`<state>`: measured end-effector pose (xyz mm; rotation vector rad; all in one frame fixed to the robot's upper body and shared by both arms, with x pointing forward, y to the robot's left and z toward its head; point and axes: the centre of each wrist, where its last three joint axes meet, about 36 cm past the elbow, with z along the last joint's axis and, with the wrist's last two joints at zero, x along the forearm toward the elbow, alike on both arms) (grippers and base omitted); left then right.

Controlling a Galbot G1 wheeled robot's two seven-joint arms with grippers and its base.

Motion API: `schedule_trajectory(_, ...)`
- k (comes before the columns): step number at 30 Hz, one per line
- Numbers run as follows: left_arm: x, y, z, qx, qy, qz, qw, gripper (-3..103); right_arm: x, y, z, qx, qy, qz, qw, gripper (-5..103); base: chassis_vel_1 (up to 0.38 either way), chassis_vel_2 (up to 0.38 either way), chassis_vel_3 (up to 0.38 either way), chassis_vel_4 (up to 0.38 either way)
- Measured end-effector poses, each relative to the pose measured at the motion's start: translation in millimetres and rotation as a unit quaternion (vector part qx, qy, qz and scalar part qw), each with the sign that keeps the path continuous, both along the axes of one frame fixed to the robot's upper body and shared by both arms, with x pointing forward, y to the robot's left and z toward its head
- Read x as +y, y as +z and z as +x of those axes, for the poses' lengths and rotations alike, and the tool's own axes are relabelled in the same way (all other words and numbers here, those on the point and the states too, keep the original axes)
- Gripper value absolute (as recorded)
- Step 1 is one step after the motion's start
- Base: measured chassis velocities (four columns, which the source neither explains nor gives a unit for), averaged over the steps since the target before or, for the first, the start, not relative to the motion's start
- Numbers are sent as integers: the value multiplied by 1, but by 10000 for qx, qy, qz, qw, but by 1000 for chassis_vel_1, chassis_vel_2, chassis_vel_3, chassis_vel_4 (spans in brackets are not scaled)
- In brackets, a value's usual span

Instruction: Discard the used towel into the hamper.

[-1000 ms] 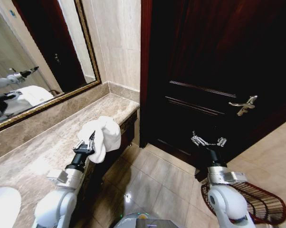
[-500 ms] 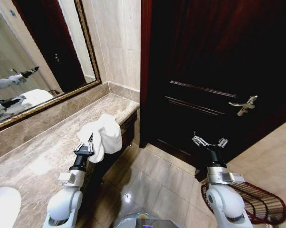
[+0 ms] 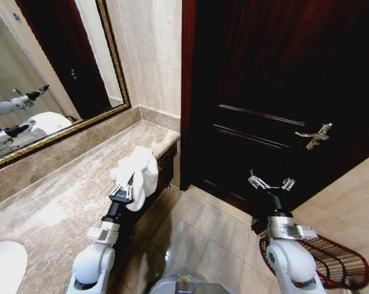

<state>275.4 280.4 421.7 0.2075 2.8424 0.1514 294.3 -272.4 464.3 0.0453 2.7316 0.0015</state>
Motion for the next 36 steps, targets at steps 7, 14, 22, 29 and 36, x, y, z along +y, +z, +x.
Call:
schedule_trajectory(7, -1, 0, 0, -40, 0, -64, 10000, 6, -1, 2, -2, -26, -24, 14, 10000, 100, 0, 0, 0, 0)
schedule_trajectory(14, 0, 3, 2, -179, 43, -238, 9995, 6, 0, 0, -3, -113, -62, 29, 9999, 100, 0, 0, 0, 0)
schedule_trajectory(22, 3, 4, 5, -166, 293, -197, 9992, 6, -2, -2, -2, -171, -199, -49, 9996, 100, 0, 0, 0, 0)
schedule_trajectory(29, 4, 4, 6, -179, 194, -98, 9996, 6, -1, -4, -2, -181, -213, -151, 9995, 100, 0, 0, 0, 0)
schedule_trajectory(36, 4, 3, 5, -191, 135, -69, 9997, 6, -1, -5, -3, -182, -214, -179, 9994, 100, -19, -25, -21, -20)
